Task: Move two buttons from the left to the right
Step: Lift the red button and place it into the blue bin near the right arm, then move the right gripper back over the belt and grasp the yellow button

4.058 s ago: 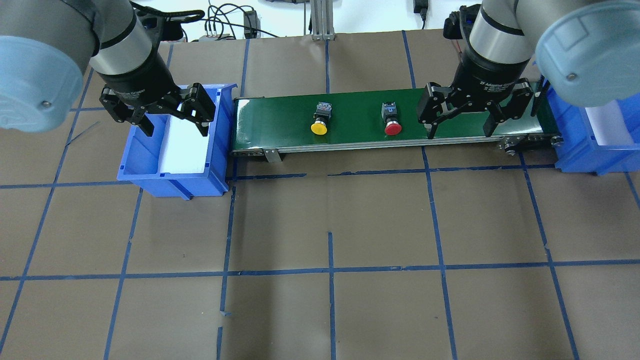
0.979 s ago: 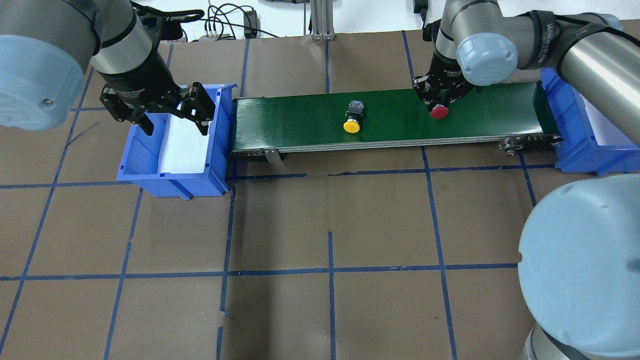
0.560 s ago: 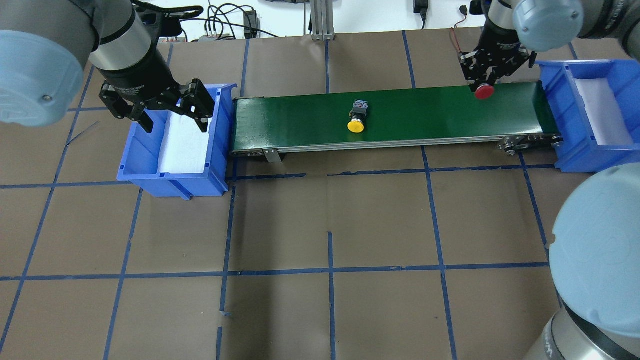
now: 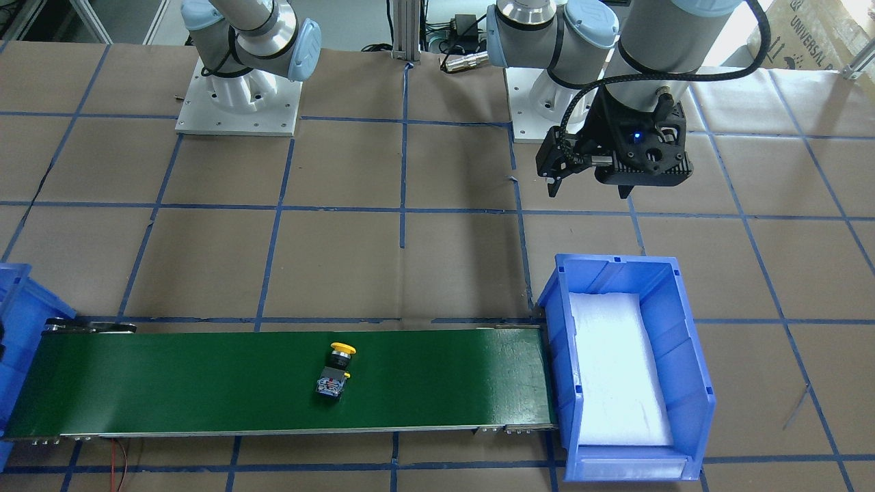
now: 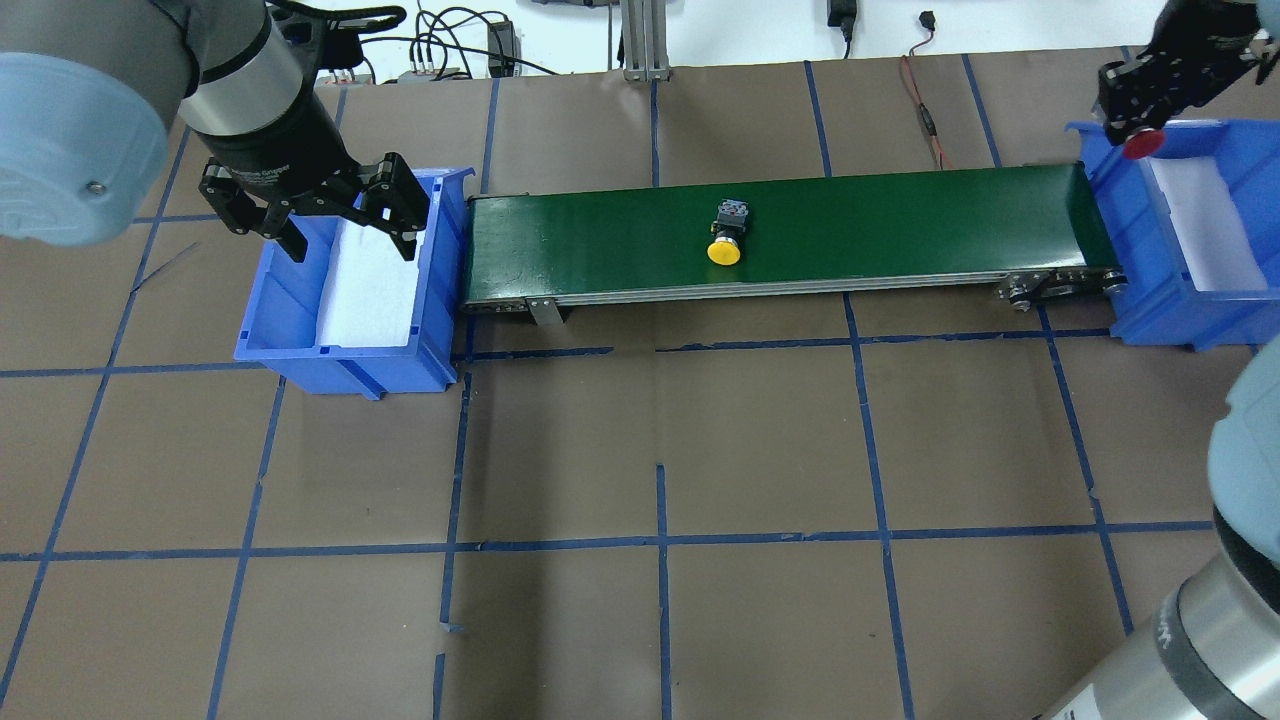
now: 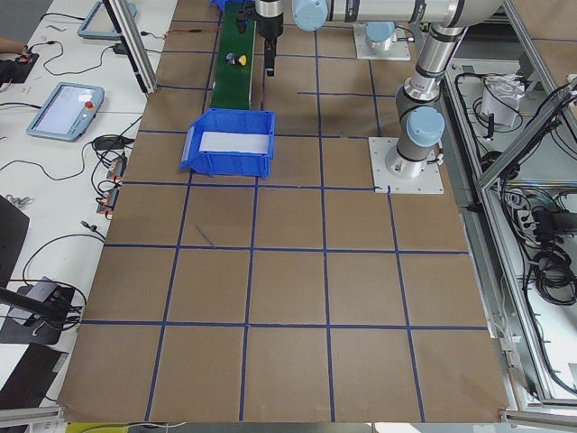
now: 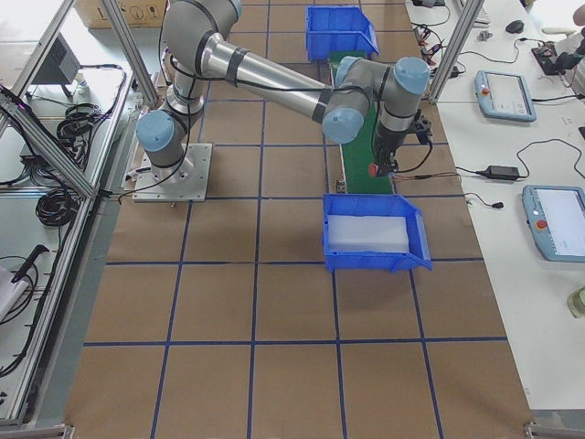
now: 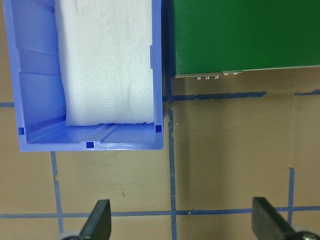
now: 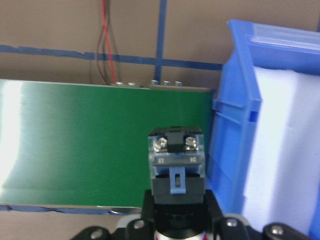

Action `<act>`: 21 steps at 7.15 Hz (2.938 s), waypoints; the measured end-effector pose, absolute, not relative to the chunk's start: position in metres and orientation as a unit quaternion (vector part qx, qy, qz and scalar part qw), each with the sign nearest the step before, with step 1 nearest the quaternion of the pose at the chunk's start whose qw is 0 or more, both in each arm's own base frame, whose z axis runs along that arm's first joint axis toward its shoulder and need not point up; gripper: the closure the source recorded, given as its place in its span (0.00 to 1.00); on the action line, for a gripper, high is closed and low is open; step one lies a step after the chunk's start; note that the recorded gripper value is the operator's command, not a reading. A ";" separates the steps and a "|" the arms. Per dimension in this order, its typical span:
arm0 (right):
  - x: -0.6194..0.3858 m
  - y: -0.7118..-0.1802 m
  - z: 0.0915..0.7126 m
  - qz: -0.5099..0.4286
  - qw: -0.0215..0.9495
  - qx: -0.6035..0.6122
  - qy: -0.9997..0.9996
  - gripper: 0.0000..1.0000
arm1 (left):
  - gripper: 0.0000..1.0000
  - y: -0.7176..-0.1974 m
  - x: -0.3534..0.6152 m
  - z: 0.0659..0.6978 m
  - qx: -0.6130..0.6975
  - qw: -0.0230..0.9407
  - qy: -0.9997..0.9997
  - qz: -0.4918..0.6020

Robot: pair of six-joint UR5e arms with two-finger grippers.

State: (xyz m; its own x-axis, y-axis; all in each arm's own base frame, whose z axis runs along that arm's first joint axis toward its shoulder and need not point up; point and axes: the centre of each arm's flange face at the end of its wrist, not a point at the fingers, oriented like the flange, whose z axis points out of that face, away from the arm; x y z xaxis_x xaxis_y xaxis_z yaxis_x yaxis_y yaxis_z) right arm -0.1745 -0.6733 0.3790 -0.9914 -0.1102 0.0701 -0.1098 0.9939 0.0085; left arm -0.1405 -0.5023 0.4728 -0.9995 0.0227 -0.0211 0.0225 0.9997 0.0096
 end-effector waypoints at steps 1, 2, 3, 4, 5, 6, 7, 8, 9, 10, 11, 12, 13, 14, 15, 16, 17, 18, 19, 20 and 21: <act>-0.217 -0.666 0.368 -0.008 0.031 0.063 -0.997 0.91 | 0.00 -0.504 -0.141 0.472 0.011 0.010 1.000 0.005; -0.248 -0.663 0.347 -0.019 0.023 0.066 -0.997 0.90 | 0.00 -0.504 -0.142 0.470 0.012 0.010 1.000 0.007; -0.268 -0.664 0.325 -0.026 0.018 0.065 -0.997 0.90 | 0.00 -0.505 -0.141 0.468 0.012 0.011 1.000 0.007; -0.278 -0.667 0.309 -0.025 0.020 0.062 -0.998 0.89 | 0.00 -0.506 -0.140 0.469 0.013 0.012 1.000 0.005; -0.283 -0.671 0.295 -0.021 0.023 0.060 -0.998 0.87 | 0.00 -0.507 -0.138 0.470 0.013 0.012 1.000 0.004; -0.286 -0.676 0.276 -0.022 0.023 0.059 -0.998 0.72 | 0.00 -0.508 -0.138 0.469 0.013 0.011 1.000 0.004; -0.288 -0.679 0.264 -0.024 0.023 0.055 -0.998 0.58 | 0.00 -0.508 -0.139 0.468 0.012 0.011 1.000 0.006; -0.288 -0.681 0.257 -0.027 0.021 0.047 -0.998 0.41 | 0.00 -0.509 -0.140 0.467 0.012 0.010 1.000 0.006; -0.287 -0.682 0.252 -0.029 0.020 0.044 -0.998 0.32 | 0.00 -0.509 -0.140 0.468 0.012 0.010 1.000 0.005; -0.287 -0.682 0.253 -0.029 0.021 0.042 -0.998 0.23 | 0.00 -0.509 -0.140 0.468 0.013 0.010 1.000 0.005; -0.287 -0.683 0.256 -0.028 0.023 0.043 -0.998 0.23 | 0.00 -0.509 -0.140 0.468 0.012 0.010 1.000 0.005; -0.286 -0.684 0.261 -0.025 0.027 0.045 -0.998 0.21 | 0.00 -0.509 -0.140 0.468 0.012 0.010 1.000 0.005; -0.283 -0.685 0.277 -0.021 0.034 0.049 -0.998 0.08 | 0.00 -0.509 -0.141 0.468 0.012 0.010 1.000 0.005; -0.271 -0.685 0.310 -0.018 0.038 0.056 -0.998 0.06 | 0.00 -0.509 -0.141 0.467 0.012 0.010 1.000 0.005; -0.244 -0.684 0.346 -0.019 0.037 0.069 -0.997 0.04 | 0.00 -0.509 -0.141 0.467 0.013 0.010 1.000 0.006; -0.198 -0.687 0.374 -0.018 0.037 0.088 -0.995 0.00 | 0.00 -0.509 -0.142 0.467 0.013 0.010 1.000 0.006; -0.135 -0.690 0.393 -0.020 0.035 0.104 -0.994 0.00 | 0.00 -0.509 -0.142 0.467 0.013 0.010 1.000 0.006; -0.069 -0.690 0.398 -0.030 0.029 0.114 -0.993 0.00 | 0.00 -0.509 -0.142 0.467 0.012 0.010 1.000 0.006; -0.005 -0.686 0.389 -0.042 0.020 0.113 -0.992 0.00 | 0.00 -0.508 -0.142 0.467 0.011 0.010 1.000 0.006; 0.051 -0.684 0.373 -0.046 0.016 0.096 -0.994 0.00 | 0.00 -0.508 -0.142 0.467 0.010 0.011 1.000 0.006; 0.094 -0.686 0.351 -0.042 0.018 0.075 -0.996 0.00 | 0.00 -0.507 -0.142 0.468 0.010 0.012 1.000 0.005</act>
